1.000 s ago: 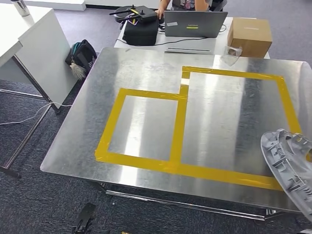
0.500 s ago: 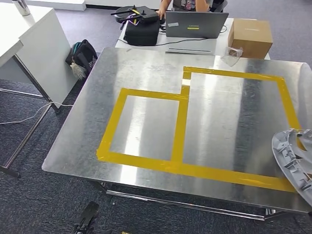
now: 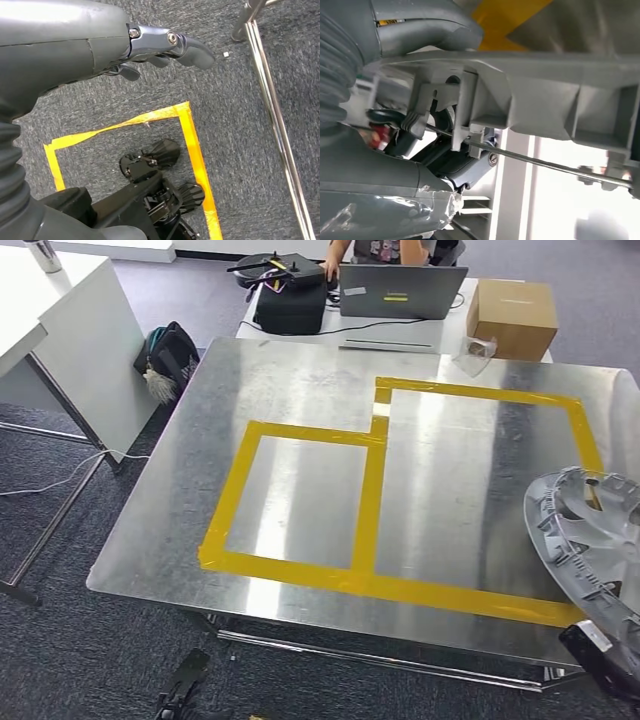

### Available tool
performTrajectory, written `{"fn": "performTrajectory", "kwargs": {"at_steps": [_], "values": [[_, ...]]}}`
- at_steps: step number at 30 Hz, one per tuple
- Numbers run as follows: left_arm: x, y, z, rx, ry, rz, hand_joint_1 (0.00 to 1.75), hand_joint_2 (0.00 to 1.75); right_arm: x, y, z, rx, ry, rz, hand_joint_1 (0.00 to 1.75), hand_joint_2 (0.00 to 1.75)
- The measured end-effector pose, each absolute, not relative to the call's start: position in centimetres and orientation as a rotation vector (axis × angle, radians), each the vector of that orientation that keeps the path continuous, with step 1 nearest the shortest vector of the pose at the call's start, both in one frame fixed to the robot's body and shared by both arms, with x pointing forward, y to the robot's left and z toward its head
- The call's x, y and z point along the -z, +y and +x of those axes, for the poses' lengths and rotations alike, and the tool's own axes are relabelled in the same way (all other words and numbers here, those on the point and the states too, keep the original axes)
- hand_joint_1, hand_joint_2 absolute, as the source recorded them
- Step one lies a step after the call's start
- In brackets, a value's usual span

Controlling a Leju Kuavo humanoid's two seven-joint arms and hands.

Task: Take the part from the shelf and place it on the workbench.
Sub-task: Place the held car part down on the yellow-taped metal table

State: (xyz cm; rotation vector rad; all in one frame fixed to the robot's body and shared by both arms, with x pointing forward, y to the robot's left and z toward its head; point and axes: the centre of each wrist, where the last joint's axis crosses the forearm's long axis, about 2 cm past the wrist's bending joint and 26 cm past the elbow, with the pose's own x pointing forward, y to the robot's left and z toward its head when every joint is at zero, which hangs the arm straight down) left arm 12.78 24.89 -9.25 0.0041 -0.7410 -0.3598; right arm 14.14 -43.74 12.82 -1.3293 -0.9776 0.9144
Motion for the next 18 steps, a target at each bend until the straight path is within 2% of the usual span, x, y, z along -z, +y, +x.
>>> {"fn": "performTrajectory", "kwargs": {"at_steps": [11, 18], "values": [[8.7, 23.8, 14.5, 0.433, -0.743, -0.037, 0.00, 1.75, -10.4, -35.7, 17.5, -1.318, -1.191, -1.180, 1.75, 1.75], [8.6, 23.6, 14.6, 0.442, -0.747, -0.040, 0.00, 1.75, -9.5, -34.2, 17.5, -1.403, -1.226, -1.113, 1.75, 1.75]]}}
